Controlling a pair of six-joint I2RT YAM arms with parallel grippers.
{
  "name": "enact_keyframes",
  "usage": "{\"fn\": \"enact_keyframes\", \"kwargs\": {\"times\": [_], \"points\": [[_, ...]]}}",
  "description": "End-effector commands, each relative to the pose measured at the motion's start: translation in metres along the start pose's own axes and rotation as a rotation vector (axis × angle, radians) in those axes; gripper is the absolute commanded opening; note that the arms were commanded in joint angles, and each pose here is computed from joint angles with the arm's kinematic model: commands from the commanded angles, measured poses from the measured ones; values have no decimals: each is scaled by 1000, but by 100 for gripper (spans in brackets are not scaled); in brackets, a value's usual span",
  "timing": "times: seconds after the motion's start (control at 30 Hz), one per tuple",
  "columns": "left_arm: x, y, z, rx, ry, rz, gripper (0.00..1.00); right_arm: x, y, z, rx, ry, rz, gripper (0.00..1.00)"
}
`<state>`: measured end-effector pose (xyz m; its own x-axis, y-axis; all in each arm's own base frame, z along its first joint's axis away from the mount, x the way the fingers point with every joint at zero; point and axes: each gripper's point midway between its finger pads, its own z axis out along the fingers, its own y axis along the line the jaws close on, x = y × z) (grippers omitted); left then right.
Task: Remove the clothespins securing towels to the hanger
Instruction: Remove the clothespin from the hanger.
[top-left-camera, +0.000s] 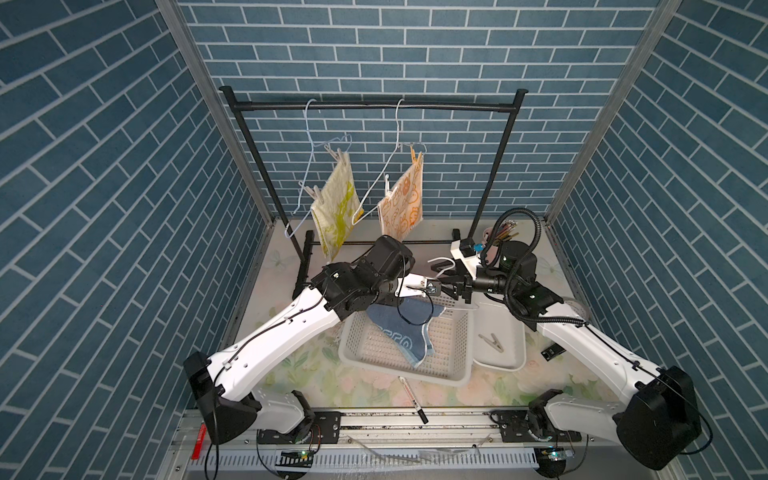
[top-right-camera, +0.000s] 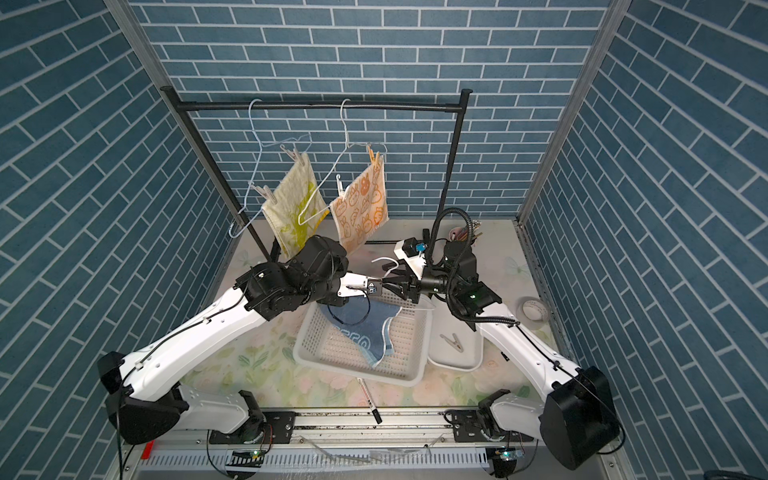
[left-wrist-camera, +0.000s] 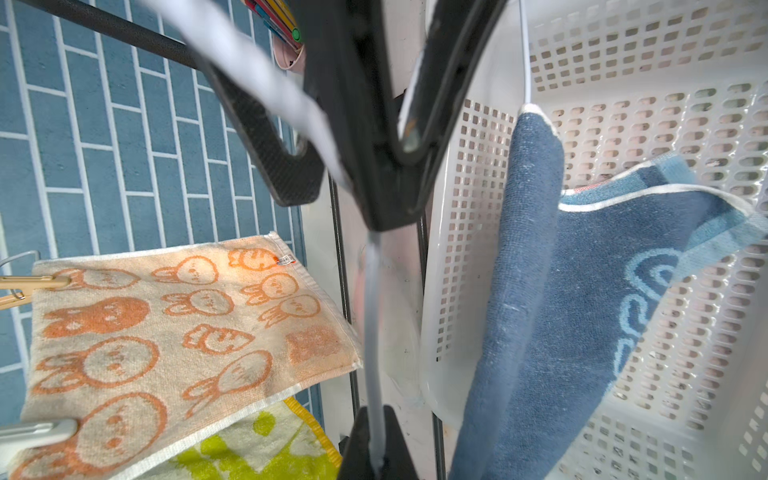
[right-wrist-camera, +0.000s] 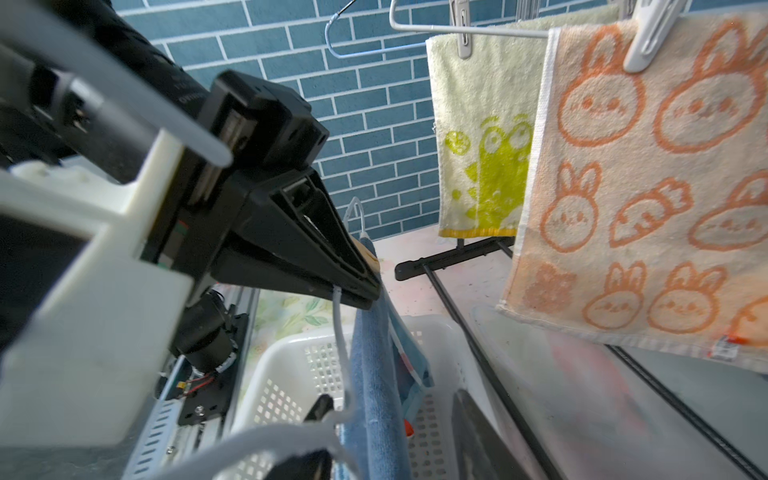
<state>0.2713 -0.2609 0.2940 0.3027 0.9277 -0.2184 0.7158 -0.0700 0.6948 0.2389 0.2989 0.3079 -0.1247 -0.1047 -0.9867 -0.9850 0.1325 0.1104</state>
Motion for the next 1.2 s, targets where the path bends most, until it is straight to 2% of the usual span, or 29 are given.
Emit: {"fn": "enact_keyframes", "kwargs": {"times": [0.0, 0.2, 0.37, 0.5, 0.67, 0.77, 0.87, 0.97, 1.17], "points": [[-3, 3, 0, -4, 4, 6, 0, -11, 12, 0, -58, -37, -18, 34], [-7, 3, 3, -7, -9, -14, 0, -3, 21, 6, -108, -17, 1, 32], [-8, 4, 2, -16, -22, -27, 0, -1, 22, 7, -102, -3, -9, 20], [-7, 3, 1, -17, -28, -44, 1, 7, 23, 4, -81, 38, -35, 0], [-9, 0, -10, -10, -81, -117, 37, 3, 17, -2, -8, 42, -115, 0], [-9, 0, -25, -11, -154, -220, 52, -4, 11, -4, 39, 12, -142, 0], [0, 2, -41, -34, -222, -334, 61, -11, 11, -6, 55, -16, -170, 0], [20, -1, -57, -31, -273, -457, 65, -14, 10, -8, 77, -16, -212, 0], [73, -6, -77, -100, -206, -591, 72, -15, 10, -7, 66, -1, -226, 0]]}}
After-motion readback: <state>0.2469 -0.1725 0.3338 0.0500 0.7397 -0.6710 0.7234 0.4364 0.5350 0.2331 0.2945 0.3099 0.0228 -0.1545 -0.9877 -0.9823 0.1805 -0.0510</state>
